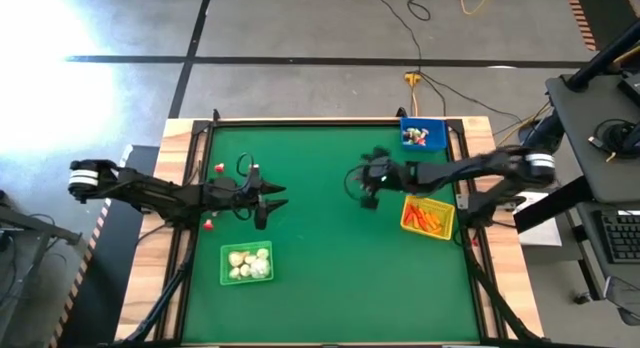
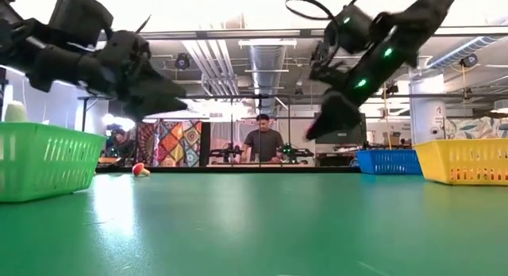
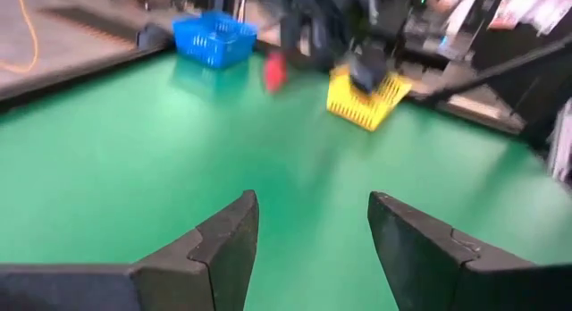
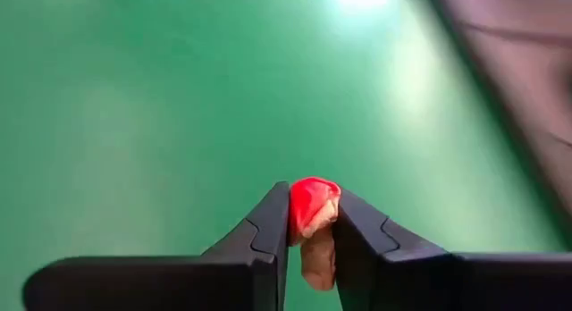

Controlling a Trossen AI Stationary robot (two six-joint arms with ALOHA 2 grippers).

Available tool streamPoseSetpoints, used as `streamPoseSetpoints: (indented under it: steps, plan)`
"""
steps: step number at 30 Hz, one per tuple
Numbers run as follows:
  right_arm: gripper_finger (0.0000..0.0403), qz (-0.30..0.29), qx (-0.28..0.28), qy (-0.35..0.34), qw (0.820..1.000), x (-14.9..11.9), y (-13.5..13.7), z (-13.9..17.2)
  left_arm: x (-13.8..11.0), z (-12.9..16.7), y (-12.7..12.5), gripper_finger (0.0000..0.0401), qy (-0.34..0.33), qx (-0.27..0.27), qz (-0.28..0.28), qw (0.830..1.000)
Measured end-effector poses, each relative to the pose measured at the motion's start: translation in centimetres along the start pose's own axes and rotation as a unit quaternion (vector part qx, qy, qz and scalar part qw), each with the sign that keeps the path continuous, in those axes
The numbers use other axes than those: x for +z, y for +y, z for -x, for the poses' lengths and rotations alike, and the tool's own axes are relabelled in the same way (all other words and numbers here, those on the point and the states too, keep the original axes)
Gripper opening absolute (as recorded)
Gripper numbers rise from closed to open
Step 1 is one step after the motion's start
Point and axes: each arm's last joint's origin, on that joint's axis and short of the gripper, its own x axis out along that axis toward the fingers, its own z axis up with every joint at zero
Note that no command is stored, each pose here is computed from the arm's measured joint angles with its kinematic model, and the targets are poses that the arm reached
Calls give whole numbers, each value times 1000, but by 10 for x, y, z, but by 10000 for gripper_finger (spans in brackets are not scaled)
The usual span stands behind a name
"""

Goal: Sort produce into baskets
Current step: Put the red mushroom into the blue bin, then put the brown mushroom into the blue bin

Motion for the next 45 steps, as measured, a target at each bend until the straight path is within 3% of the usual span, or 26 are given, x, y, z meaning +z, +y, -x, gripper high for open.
streamPoseSetpoints:
  steps: [4,10,13,18,22,25,35,40,45]
  plan:
    - [60,-78,-114,28,990,-1,-38,37,-2,-3,0,196,13,4,-2,1000]
    - [49,-219,-190,46,956,-18,-83,64,-9,-5,2,196,35,11,-7,999]
    - [46,-263,-239,65,933,-30,-102,70,-9,-6,2,196,38,10,-7,999]
    - [45,-350,-331,75,873,-46,-127,68,-9,-6,1,196,36,5,-7,999]
    - [45,-404,-359,106,835,-65,-143,56,-9,-5,1,196,35,4,-7,999]
    - [45,-423,-365,138,818,-81,-152,44,-8,-5,0,196,34,2,-11,999]
    - [59,-445,-337,182,809,-113,-167,7,-9,-2,-7,196,36,-22,-26,999]
    - [133,-430,-332,189,818,-114,-167,4,-2,-3,-9,194,53,-14,-49,997]
    - [204,-408,-331,152,837,-96,-167,20,15,-5,-14,191,164,20,-68,984]
